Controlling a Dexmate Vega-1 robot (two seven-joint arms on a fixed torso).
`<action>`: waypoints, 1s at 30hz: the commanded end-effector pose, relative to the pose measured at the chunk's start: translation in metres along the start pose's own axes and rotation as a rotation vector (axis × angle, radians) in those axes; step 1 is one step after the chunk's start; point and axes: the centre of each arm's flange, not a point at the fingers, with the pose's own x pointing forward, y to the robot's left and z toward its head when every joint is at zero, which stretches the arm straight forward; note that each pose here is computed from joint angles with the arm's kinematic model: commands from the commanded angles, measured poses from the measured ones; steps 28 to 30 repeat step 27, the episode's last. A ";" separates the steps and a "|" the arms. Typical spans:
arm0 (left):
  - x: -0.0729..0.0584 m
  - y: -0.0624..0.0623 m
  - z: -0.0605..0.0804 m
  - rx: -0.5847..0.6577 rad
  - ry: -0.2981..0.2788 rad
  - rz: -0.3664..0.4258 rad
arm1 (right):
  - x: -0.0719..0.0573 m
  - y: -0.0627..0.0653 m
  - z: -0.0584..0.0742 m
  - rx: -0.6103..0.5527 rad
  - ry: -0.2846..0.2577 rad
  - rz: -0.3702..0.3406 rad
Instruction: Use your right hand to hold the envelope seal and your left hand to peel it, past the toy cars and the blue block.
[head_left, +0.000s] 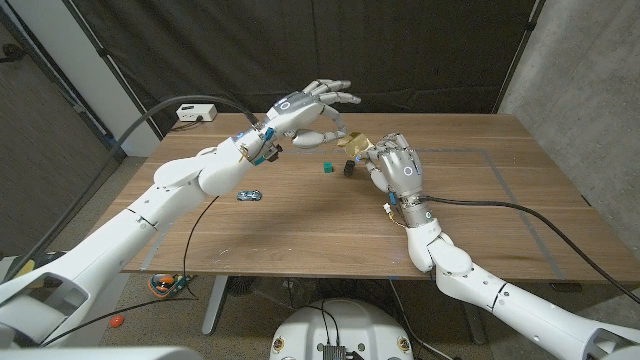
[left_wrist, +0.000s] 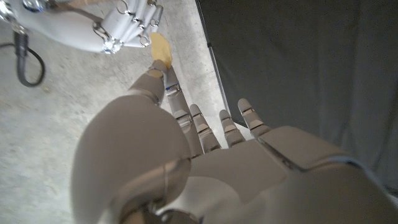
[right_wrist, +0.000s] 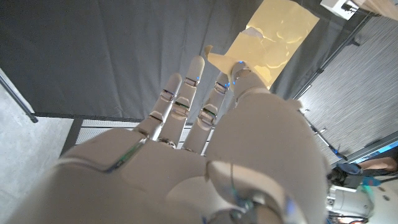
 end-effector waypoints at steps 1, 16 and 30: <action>-0.030 0.006 -0.027 -0.255 0.144 0.157 | 0.000 0.001 -0.004 0.052 0.057 -0.033; -0.048 0.008 -0.041 -0.239 0.264 0.154 | 0.006 -0.001 -0.027 -0.032 0.143 -0.016; -0.058 -0.001 -0.051 -0.256 0.351 0.156 | 0.033 0.004 -0.032 -0.023 0.083 -0.018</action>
